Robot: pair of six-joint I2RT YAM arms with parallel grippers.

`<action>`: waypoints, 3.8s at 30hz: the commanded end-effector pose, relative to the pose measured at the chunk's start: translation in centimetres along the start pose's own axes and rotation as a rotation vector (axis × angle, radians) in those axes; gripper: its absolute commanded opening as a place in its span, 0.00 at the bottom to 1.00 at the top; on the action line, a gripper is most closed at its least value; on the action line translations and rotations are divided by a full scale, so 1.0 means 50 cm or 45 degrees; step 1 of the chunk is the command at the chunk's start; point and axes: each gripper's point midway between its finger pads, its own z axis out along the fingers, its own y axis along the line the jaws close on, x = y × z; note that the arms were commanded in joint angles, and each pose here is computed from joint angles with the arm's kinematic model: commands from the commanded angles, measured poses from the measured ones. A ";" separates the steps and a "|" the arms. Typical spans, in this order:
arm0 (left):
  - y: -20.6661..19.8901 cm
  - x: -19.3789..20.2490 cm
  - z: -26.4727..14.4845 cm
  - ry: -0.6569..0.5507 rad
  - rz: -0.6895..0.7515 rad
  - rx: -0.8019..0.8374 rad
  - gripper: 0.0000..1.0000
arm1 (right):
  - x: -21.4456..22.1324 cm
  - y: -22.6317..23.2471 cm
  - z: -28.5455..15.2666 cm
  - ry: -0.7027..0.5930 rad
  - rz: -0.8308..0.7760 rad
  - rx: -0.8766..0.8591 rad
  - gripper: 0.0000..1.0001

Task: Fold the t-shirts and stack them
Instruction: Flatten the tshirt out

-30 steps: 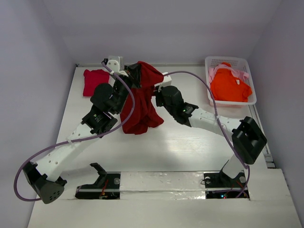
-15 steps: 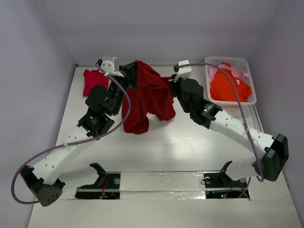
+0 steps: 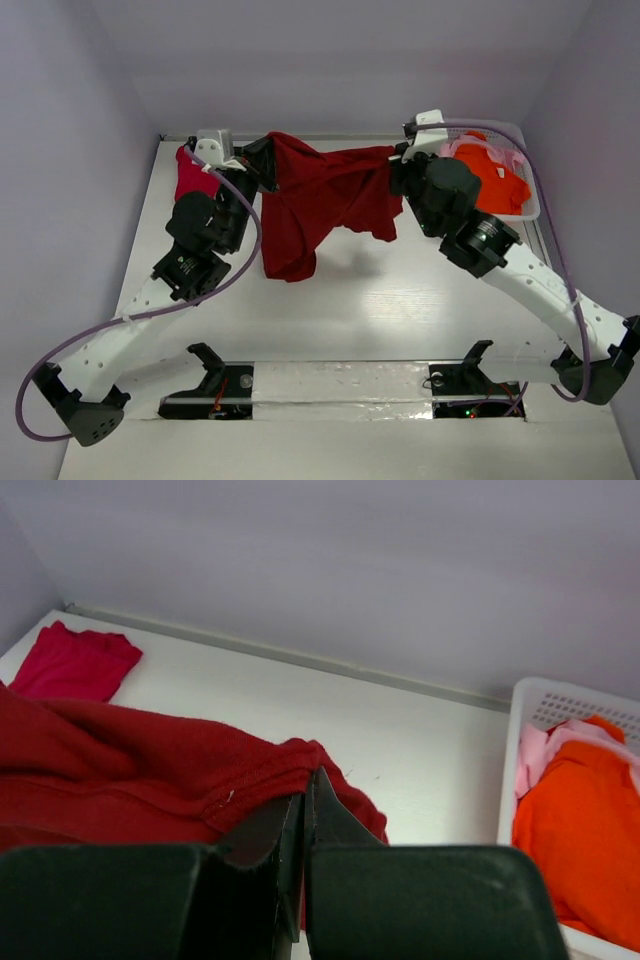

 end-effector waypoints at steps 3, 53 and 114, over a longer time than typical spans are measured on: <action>0.016 -0.087 -0.033 -0.151 -0.086 -0.037 0.00 | -0.133 -0.058 -0.071 -0.149 0.047 0.041 0.00; 0.100 -0.210 -0.170 -0.281 -0.169 -0.164 0.00 | -0.182 -0.081 -0.219 -0.168 0.258 -0.192 0.00; 0.097 -0.178 -0.150 -0.253 -0.150 -0.172 0.00 | -0.160 -0.074 -0.194 -0.124 0.216 -0.162 0.00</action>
